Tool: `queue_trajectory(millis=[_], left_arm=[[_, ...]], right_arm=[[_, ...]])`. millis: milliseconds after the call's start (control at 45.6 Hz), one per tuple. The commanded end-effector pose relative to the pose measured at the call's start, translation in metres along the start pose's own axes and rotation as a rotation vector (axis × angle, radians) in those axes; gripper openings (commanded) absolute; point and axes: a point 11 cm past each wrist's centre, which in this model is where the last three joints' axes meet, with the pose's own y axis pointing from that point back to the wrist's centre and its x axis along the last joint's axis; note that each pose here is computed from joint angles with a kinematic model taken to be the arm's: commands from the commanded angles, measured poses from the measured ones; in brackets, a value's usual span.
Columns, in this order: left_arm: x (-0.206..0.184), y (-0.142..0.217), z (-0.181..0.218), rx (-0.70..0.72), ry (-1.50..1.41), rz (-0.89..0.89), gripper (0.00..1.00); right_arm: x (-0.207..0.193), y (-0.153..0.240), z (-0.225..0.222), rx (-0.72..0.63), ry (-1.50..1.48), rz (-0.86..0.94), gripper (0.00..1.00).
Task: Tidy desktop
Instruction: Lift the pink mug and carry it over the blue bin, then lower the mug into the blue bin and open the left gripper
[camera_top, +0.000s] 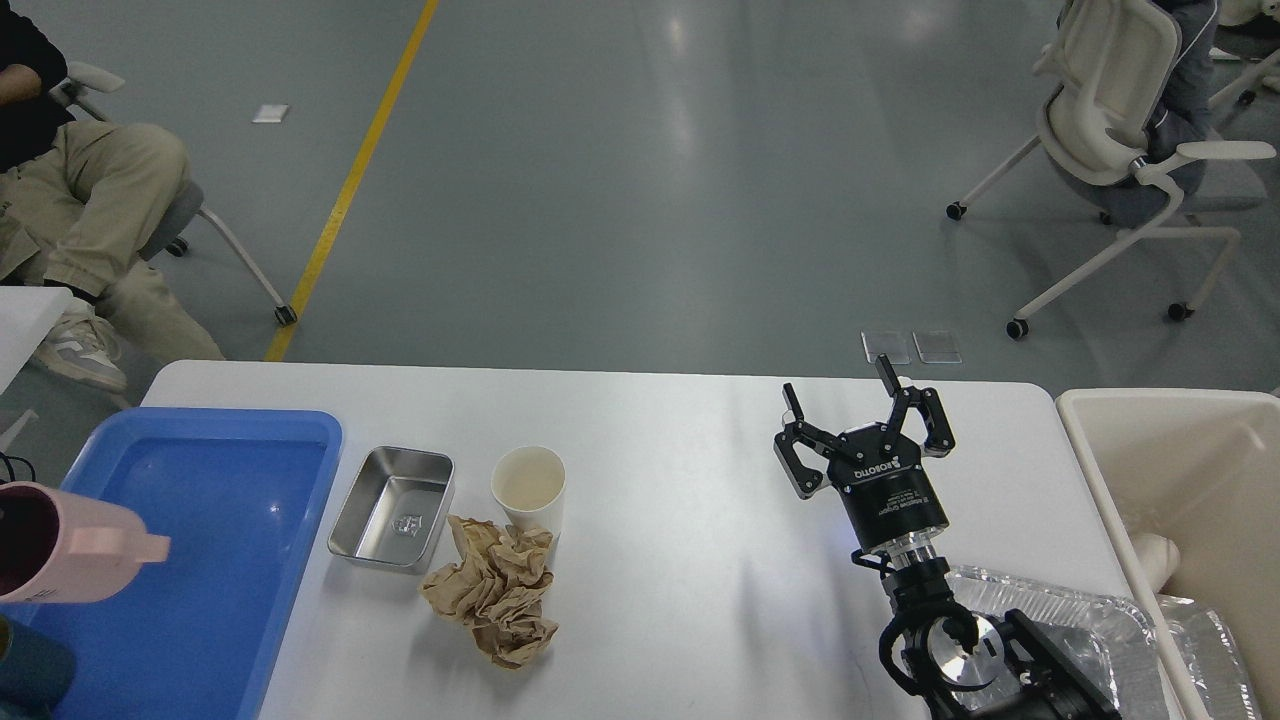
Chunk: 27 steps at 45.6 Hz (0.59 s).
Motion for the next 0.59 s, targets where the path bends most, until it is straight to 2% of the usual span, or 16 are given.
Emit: queue_trajectory(millis=[0, 307, 570], left_arm=[[-0.038, -0.002, -0.009, 0.031, -0.014, -0.054, 0.02], [-0.037, -0.048, -0.008, -0.013, -0.034, -0.054, 0.02], [-0.051, -0.094, 0.006, -0.067, -0.028, -0.086, 0.02]], right_arm=[[0.001, 0.002, 0.000, 0.000, -0.001, 0.003, 1.00], [0.001, 0.003, 0.000, 0.000, -0.002, 0.002, 1.00], [0.003, 0.005, 0.000, 0.000, -0.001, 0.008, 1.00]])
